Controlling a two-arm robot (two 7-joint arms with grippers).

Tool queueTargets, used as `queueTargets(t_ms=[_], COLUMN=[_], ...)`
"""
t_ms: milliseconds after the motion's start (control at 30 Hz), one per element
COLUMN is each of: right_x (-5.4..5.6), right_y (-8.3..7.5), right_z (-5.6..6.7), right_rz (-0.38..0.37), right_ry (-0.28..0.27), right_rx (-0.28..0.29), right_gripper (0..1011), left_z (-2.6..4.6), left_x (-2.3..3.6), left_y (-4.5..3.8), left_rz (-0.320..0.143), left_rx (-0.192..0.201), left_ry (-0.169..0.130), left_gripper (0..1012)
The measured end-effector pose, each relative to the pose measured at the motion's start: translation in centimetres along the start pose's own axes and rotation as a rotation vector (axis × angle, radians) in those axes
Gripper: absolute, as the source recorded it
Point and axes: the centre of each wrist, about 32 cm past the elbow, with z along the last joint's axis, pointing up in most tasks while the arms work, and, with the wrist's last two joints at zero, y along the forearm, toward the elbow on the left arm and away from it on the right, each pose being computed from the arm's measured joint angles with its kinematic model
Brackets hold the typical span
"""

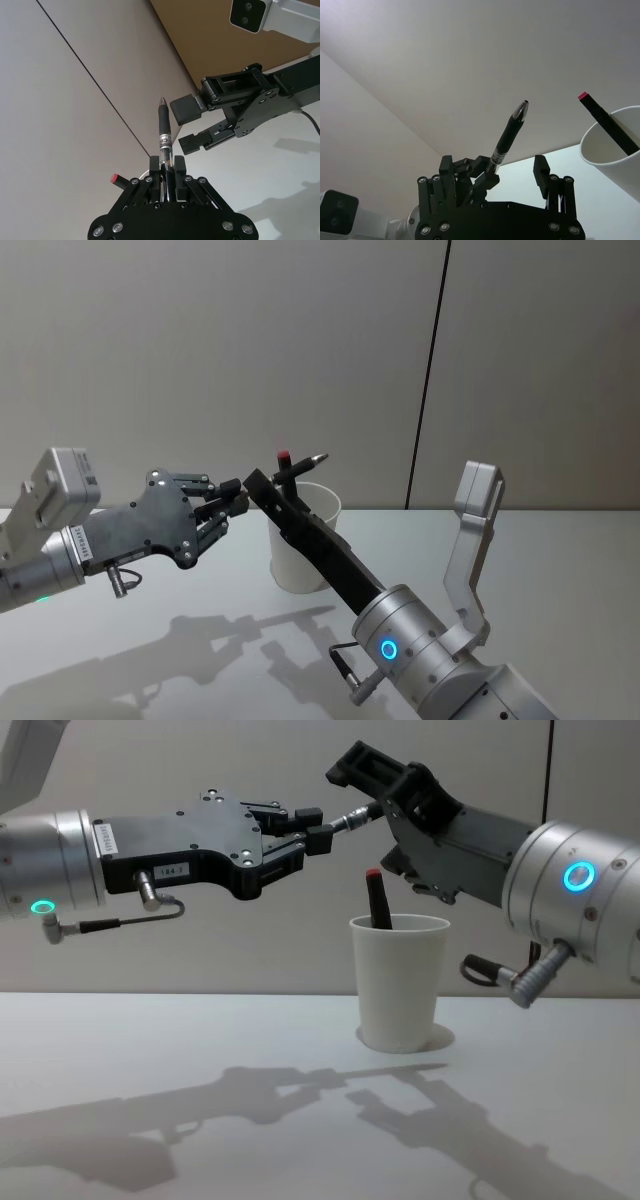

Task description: Place the pen into the pen holder.

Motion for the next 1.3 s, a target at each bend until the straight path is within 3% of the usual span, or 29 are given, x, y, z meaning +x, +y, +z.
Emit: queueTargets(t_ms=[433,700,1000,1300], right_x=[0.1,0.2,0.1,0.2], right_y=[0.2,0.4,0.8,1.1], right_z=[-0.2,-0.5,-1.2,-1.3], right_rz=[-0.010,-0.031,-0.058,-0.059], right_ry=[0.019,0.078,0.186,0.225], right_rx=[0.017,0.041,0.062,0.049], right_gripper=[1001,1001,1001,1001], left_z=[-0.27,-0.43,-0.50,-0.53], left_x=[-0.15,-0.15,-0.14,-0.13], left_y=[0.20,0.30,0.36,0.36], left_rz=[-0.004,-0.005,-0.006,-0.006], left_rx=[-0.008,-0.016,-0.020,-0.022], left_ry=[0.012,0.018,0.020,0.021], left_gripper=[174,174,174,174])
